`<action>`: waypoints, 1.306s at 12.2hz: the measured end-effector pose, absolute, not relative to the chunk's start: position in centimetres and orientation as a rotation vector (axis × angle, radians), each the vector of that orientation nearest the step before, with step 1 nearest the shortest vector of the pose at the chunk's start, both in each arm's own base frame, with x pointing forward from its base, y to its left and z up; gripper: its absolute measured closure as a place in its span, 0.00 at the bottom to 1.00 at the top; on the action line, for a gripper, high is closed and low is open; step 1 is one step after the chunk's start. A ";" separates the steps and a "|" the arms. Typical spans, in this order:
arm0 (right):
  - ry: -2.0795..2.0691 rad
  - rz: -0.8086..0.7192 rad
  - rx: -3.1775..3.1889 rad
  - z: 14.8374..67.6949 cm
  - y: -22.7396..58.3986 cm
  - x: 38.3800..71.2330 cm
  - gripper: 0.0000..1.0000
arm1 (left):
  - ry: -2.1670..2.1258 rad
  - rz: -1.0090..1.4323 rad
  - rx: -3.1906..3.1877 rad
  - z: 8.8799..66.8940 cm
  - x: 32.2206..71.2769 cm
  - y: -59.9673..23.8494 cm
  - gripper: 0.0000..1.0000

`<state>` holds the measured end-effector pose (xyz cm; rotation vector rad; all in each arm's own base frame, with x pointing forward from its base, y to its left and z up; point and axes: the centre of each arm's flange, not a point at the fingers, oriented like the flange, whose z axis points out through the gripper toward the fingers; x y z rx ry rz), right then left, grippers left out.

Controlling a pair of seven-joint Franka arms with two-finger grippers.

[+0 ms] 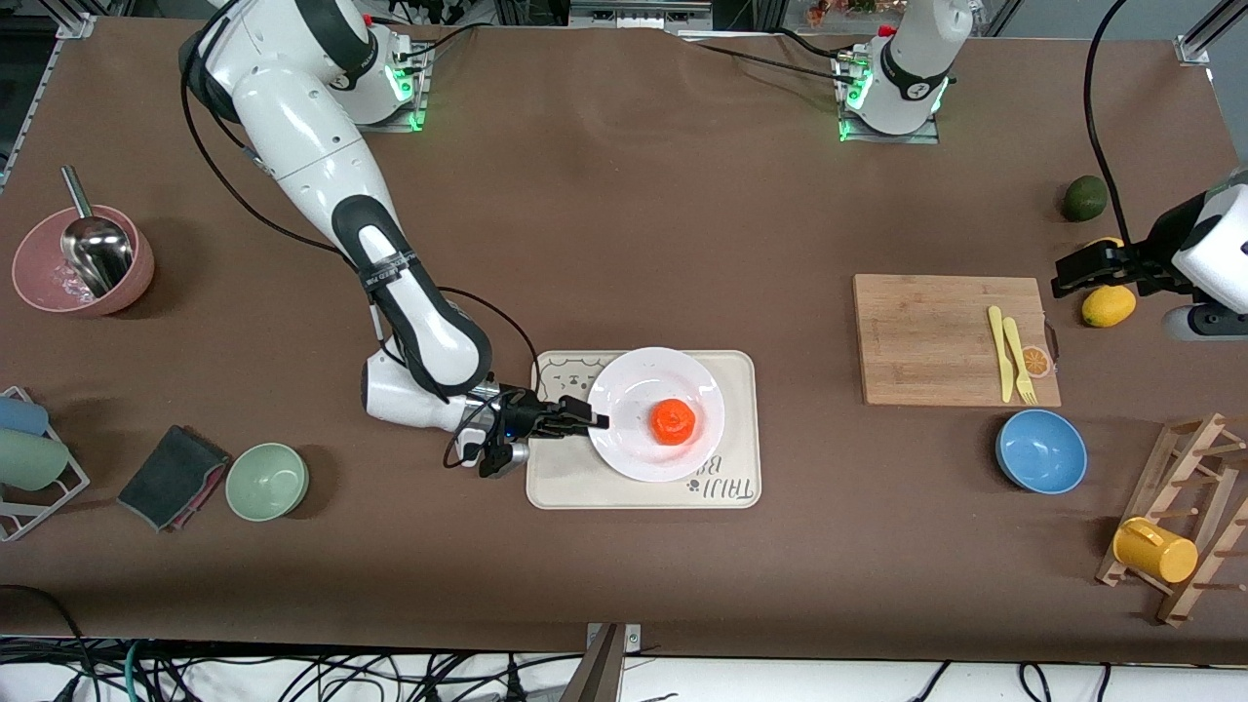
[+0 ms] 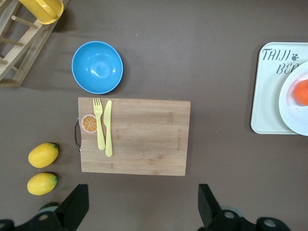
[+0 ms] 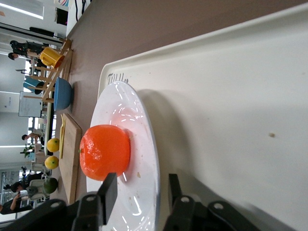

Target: Place orange and plate with both arms

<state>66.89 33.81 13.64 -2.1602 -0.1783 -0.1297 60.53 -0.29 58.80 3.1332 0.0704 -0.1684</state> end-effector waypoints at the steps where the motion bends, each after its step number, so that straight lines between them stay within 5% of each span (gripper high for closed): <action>1: -0.229 -0.140 -2.185 14.1 33.6 67.2 0.31 | 0.071 -0.168 3.133 58.8 60.5 -0.3 0.00; 4: -0.426 -0.182 -2.274 17.3 33.1 68.3 0.00 | 0.071 -0.168 3.133 58.8 60.5 -0.3 0.00; 16: -1.068 0.405 -2.881 35.1 20.6 67.2 0.00 | 0.073 -0.169 3.133 58.8 60.5 -0.2 0.00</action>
